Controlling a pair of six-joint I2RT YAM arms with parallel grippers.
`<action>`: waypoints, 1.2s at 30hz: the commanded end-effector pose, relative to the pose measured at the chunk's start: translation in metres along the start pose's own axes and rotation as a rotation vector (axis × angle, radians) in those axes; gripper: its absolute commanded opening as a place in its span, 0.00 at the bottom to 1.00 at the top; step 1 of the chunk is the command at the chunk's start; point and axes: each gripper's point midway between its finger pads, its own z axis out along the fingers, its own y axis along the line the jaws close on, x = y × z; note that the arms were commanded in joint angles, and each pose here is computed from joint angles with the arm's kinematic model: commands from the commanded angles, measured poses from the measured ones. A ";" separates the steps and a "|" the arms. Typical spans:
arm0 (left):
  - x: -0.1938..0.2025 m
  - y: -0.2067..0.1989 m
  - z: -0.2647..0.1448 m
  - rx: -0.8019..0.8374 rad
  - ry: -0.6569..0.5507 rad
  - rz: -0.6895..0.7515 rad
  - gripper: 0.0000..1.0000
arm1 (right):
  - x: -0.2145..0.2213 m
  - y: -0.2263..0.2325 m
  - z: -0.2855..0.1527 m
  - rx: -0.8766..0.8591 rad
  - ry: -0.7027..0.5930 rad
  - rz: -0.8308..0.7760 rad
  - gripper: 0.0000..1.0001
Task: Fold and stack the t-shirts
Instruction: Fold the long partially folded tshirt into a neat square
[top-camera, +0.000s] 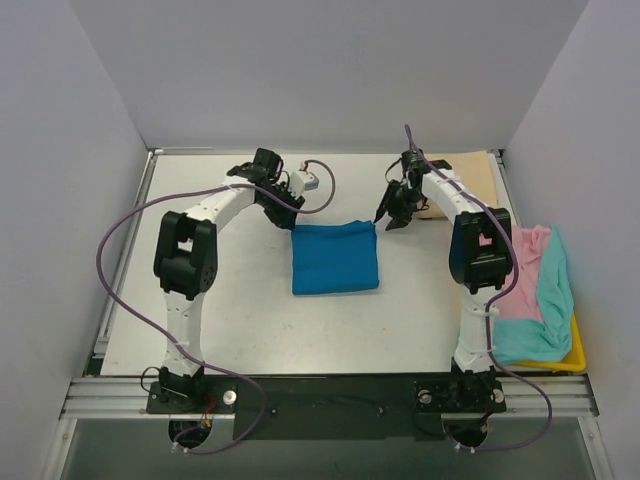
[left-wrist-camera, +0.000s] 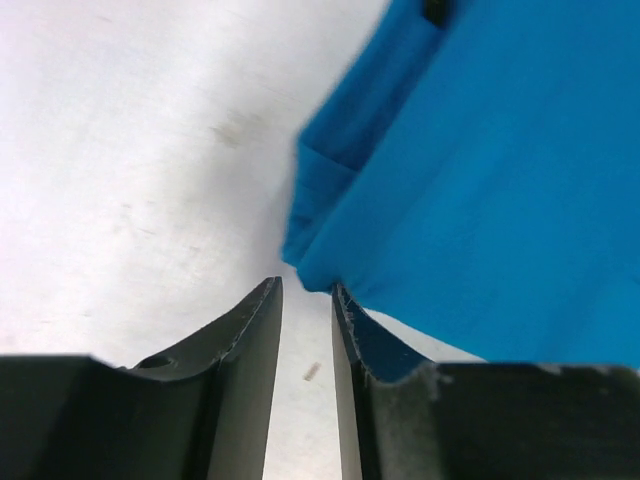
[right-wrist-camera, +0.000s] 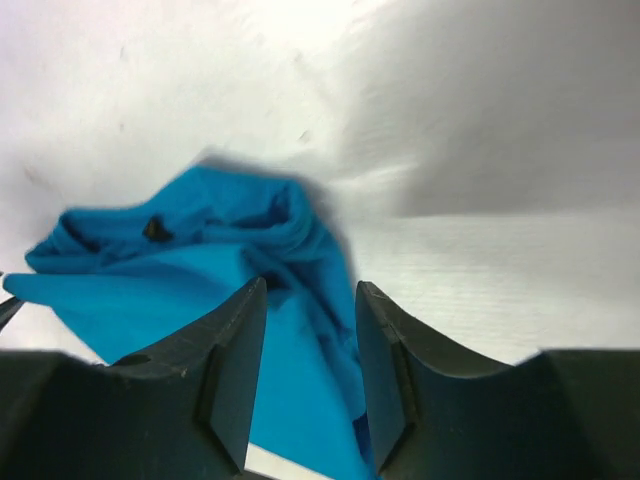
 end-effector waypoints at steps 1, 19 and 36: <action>-0.055 0.051 -0.017 -0.209 -0.129 0.014 0.37 | -0.040 -0.021 -0.016 0.070 -0.126 0.028 0.38; -0.029 -0.017 0.010 0.026 -0.076 -0.064 0.00 | 0.027 0.038 0.010 -0.080 -0.003 -0.181 0.00; -0.042 0.039 0.040 -0.122 -0.140 -0.147 0.11 | -0.048 0.022 0.039 -0.063 -0.083 -0.008 0.00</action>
